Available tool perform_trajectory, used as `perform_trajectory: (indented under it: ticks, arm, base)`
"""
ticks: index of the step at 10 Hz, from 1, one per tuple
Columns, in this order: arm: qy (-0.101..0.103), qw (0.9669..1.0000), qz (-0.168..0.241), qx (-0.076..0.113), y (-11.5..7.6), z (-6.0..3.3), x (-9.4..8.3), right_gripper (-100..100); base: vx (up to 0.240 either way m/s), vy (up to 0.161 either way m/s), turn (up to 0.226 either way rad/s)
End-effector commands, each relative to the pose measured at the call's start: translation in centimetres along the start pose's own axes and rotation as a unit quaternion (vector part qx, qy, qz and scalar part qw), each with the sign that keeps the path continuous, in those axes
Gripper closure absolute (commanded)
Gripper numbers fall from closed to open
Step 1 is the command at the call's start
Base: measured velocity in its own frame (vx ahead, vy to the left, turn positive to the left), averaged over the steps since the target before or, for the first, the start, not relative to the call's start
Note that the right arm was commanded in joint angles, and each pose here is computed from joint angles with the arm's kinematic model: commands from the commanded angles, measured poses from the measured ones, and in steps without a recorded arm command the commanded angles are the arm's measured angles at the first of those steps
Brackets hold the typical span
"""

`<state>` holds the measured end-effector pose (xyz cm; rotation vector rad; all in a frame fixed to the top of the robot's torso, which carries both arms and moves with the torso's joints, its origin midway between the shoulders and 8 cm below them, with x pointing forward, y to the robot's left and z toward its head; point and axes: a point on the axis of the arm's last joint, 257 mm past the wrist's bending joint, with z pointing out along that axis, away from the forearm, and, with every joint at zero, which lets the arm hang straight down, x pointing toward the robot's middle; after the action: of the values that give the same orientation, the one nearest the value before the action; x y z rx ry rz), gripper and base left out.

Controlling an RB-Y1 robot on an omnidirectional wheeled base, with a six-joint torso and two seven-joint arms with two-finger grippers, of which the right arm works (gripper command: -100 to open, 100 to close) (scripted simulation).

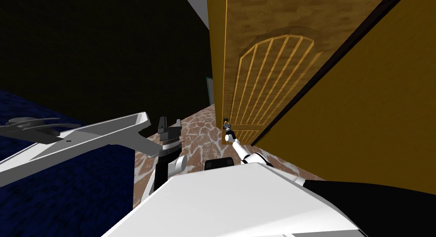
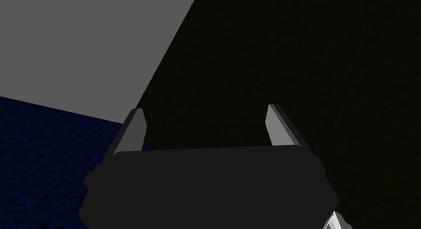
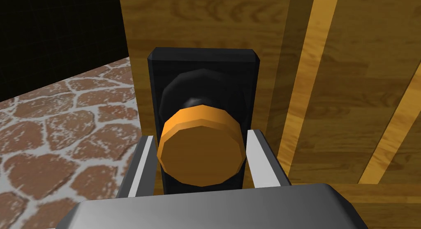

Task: Push the door open

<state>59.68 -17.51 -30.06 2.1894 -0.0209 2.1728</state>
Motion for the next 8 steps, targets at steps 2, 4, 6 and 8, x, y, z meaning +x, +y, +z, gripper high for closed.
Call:
perform_trajectory:
  ticks: [2, 4, 6, 8]
  arm:
    - [0.005, 0.9999, -0.01, -0.008, 1.8, 0.22, 0.3, 100]
    - [0.006, 0.9998, -0.015, -0.011, 2.5, 0.46, 0.3, 100]
    - [0.007, 0.9997, -0.02, -0.013, 3.1, 0.7, 0.4, 100]
    - [0.008, 0.9996, -0.022, -0.014, 3.5, 0.86, 0.5, 100]
  base:
    - [-0.143, -0.116, 0.162]
    - [-0.153, -0.114, 0.158]
    - [-0.122, -0.109, 0.144]
    - [-0.163, -0.106, 0.137]
